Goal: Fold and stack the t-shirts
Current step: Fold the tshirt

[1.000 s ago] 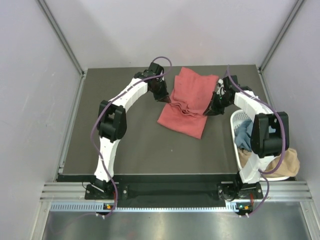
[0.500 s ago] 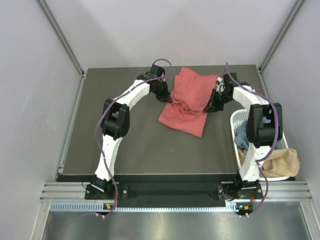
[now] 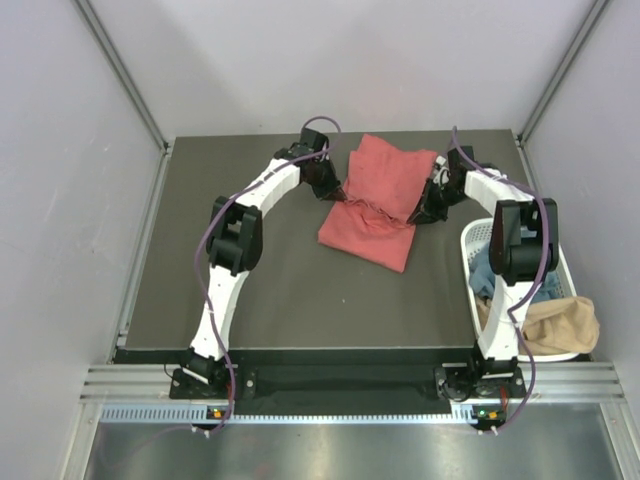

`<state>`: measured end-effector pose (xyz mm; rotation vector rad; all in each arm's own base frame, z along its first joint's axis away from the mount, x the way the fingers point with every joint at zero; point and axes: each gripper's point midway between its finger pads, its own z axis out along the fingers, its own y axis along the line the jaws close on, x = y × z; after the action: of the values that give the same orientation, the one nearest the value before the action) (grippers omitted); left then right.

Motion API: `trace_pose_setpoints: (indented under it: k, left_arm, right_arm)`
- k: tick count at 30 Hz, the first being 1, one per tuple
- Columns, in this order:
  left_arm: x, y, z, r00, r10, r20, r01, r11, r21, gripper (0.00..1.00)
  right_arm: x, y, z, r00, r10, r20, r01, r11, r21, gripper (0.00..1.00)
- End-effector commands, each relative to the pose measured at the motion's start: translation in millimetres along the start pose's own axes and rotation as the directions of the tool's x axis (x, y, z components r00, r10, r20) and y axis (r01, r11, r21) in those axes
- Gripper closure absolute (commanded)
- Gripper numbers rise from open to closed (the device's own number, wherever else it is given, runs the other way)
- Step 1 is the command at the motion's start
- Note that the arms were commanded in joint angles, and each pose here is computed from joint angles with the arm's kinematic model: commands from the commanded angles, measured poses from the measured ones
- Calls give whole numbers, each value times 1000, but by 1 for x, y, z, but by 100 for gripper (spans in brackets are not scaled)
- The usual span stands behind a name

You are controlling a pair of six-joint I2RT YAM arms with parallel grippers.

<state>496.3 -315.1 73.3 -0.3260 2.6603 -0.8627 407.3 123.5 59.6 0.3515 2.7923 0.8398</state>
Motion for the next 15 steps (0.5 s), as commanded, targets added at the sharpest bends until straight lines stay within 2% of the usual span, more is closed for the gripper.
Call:
trace_pose_setpoints:
  k: [1, 3, 4, 9, 12, 15]
  left_arm:
    - [-19, -19, -3, 999, 11, 48, -15, 997, 73, 90]
    - [-18, -18, 0, 999, 15, 41, -18, 997, 74, 84]
    - [-19, -16, 0, 999, 12, 39, -15, 997, 70, 74]
    - [-29, -20, -6, 997, 45, 62, -49, 997, 62, 65]
    - [-41, -21, -21, 994, 64, 89, -68, 997, 48, 58]
    - [-58, -15, -46, 983, 113, 148, -112, 994, -13, 29]
  right_arm:
    - [-28, 9, -11, 997, -25, 68, 27, 999, -34, 92]
    - [-30, 8, -11, 997, -25, 70, 28, 999, -34, 90]
    - [-33, 9, -12, 997, -28, 75, 30, 999, -35, 87]
    - [-41, 4, -12, 997, -10, 77, 12, 1000, -24, 84]
    - [-52, 6, -14, 996, -12, 91, 15, 1000, -22, 78]
    - [-66, 8, -23, 992, -39, 119, 38, 999, 10, 66]
